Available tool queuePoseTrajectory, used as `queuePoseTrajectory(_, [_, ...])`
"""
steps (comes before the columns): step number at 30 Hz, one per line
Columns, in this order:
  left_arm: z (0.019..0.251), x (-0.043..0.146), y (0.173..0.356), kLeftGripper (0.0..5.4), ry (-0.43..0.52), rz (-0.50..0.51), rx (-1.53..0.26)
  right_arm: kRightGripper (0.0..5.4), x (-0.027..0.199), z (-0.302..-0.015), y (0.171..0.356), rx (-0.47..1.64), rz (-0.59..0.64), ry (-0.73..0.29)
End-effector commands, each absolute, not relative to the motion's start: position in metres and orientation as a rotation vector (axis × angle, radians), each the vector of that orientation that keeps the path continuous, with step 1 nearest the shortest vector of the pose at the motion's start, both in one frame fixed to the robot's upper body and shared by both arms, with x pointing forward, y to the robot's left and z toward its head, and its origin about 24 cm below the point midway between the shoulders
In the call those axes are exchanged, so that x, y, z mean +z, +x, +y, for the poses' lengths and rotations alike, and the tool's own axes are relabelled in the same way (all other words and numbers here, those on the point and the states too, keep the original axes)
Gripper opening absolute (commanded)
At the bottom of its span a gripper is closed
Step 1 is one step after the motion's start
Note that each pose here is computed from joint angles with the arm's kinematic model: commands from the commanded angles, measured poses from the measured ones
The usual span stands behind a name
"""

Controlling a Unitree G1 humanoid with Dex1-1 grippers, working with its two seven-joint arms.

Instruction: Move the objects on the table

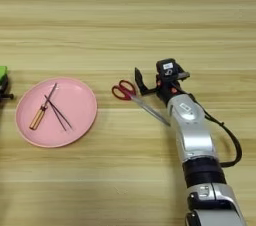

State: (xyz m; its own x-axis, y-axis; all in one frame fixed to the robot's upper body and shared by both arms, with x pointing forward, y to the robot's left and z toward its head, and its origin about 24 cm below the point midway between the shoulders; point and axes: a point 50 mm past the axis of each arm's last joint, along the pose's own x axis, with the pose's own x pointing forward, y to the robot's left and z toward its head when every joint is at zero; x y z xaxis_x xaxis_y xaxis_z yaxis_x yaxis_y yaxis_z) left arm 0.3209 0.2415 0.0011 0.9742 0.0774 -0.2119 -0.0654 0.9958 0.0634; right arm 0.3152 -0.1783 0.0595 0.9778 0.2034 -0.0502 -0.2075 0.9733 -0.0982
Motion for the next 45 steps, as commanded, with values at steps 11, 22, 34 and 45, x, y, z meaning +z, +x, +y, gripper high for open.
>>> queuePoseTrajectory(11, [0.232,-0.006,0.316,1.35,0.086,0.244,0.016,5.4,0.065,-0.18,0.321,0.189,0.027,-0.071])
queuePoseTrajectory(22, [0.232,-0.009,0.315,2.09,0.097,0.278,0.024,5.4,0.065,-0.18,0.321,0.188,0.027,-0.07])
queuePoseTrajectory(34, [0.237,0.0,0.317,3.13,0.082,0.224,0.039,5.4,0.064,-0.179,0.322,0.192,0.029,-0.069])
queuePoseTrajectory(45, [0.238,0.007,0.318,4.12,0.072,0.173,0.049,5.4,0.064,-0.181,0.323,0.181,0.028,-0.065])
